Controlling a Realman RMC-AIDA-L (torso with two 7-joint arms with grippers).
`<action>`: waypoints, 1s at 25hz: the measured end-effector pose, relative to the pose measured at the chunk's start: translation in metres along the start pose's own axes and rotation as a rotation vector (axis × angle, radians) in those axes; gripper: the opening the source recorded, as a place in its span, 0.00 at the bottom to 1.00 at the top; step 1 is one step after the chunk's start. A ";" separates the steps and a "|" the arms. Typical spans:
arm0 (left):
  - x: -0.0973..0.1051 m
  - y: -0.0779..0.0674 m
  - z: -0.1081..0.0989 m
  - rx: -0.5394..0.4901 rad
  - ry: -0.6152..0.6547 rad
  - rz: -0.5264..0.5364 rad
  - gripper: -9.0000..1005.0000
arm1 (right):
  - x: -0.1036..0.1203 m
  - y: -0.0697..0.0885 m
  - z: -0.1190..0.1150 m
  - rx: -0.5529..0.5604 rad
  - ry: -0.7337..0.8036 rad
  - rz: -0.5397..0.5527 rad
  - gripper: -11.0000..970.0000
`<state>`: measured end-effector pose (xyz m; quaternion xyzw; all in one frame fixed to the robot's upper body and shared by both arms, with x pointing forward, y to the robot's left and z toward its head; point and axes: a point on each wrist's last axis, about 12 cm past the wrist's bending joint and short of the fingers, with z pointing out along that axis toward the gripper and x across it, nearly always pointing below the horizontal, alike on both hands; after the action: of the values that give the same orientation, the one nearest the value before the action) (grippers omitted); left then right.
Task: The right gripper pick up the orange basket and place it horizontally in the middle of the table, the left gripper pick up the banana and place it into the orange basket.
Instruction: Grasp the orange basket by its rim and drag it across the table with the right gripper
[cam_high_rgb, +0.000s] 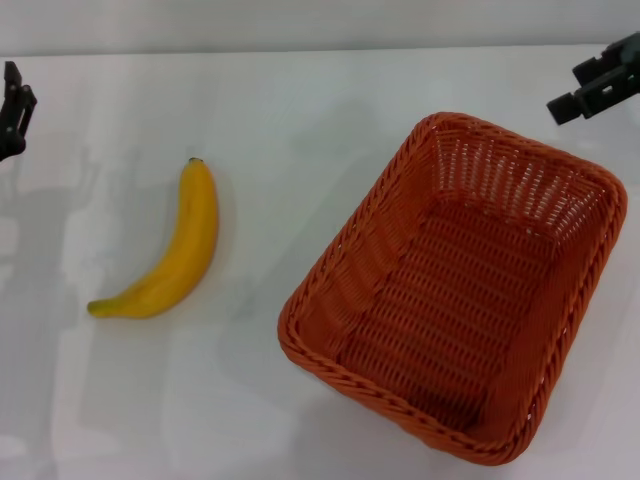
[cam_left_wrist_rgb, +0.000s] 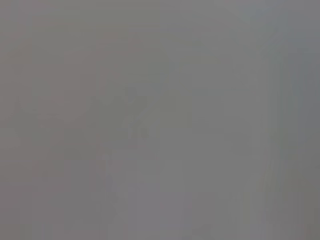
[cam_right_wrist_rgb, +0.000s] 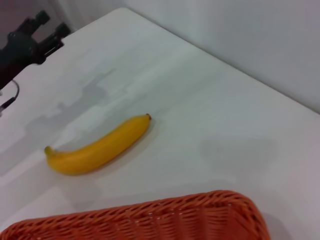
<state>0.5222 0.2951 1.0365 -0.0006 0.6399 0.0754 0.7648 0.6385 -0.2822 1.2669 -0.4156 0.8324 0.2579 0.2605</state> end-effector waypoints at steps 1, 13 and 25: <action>0.000 0.000 0.000 0.000 0.000 0.000 0.86 | -0.002 0.002 0.003 -0.004 0.010 -0.007 0.88; 0.000 -0.001 0.000 0.001 -0.001 0.000 0.86 | -0.021 0.019 0.033 -0.032 0.051 -0.091 0.88; 0.000 -0.003 0.001 0.006 0.001 -0.001 0.86 | -0.016 0.013 0.052 0.081 0.108 -0.090 0.88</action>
<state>0.5237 0.2924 1.0366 0.0012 0.6406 0.0732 0.7644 0.6472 -0.2325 1.2420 -0.4549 0.8356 0.1890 0.2432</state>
